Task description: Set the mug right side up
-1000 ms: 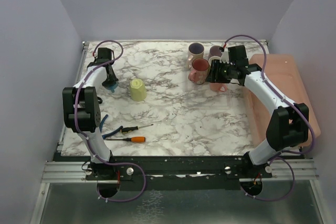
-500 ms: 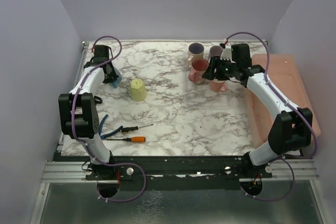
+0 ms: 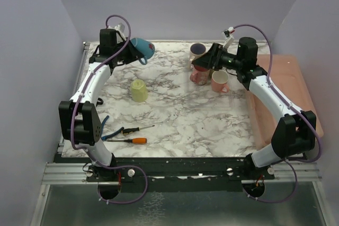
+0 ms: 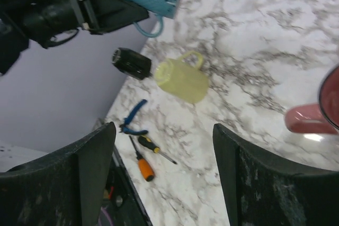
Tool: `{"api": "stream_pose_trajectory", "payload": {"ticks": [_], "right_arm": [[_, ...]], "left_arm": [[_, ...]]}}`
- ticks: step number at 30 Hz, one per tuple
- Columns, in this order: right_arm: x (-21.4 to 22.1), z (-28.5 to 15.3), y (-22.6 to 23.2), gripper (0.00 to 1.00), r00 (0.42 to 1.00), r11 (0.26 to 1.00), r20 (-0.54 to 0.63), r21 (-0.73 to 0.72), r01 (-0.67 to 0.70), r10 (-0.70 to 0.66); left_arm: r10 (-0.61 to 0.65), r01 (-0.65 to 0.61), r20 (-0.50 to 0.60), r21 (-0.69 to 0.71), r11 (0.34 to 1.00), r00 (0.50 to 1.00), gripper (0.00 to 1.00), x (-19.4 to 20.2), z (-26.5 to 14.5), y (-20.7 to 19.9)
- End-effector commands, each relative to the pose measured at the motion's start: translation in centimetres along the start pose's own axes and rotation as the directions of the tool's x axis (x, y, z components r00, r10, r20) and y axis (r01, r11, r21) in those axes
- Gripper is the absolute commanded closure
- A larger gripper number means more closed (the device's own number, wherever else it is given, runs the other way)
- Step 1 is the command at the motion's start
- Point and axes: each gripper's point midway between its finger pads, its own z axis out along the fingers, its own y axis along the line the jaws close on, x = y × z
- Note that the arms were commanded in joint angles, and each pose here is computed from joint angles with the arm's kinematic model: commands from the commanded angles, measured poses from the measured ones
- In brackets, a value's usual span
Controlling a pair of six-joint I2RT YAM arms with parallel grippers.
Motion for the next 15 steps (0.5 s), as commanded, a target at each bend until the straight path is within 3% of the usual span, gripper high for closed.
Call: {"api": "stream_pose_trajectory", "payload": {"ticks": [1, 6, 12, 15], "right_arm": [[-2.1, 0.9, 5.3, 0.22, 0.997, 0.972, 0.049, -0.231, -0.041, 0.054], [-3.9, 1.2, 8.5, 0.22, 0.986, 0.935, 0.123, -0.349, -0.062, 0.112], [-5.1, 1.6, 9.8, 0.22, 0.974, 0.916, 0.155, -0.39, -0.095, 0.167], [-5.7, 0.9, 10.9, 0.24, 0.955, 0.874, 0.176, -0.467, -0.134, 0.24]], "left_arm": [[0.001, -0.062, 0.149, 0.404, 0.912, 0.989, 1.0, -3.8, -3.8, -13.7], [-0.031, -0.084, 0.197, 0.55, 0.831, 0.98, 1.0, -4.0, -6.3, -20.6], [-0.16, -0.01, 0.165, 0.725, 0.689, 0.973, 1.0, -4.6, -9.4, -24.9], [-0.156, 0.004, 0.123, 0.773, 0.634, 0.98, 1.0, -4.1, -10.5, -26.4]]}}
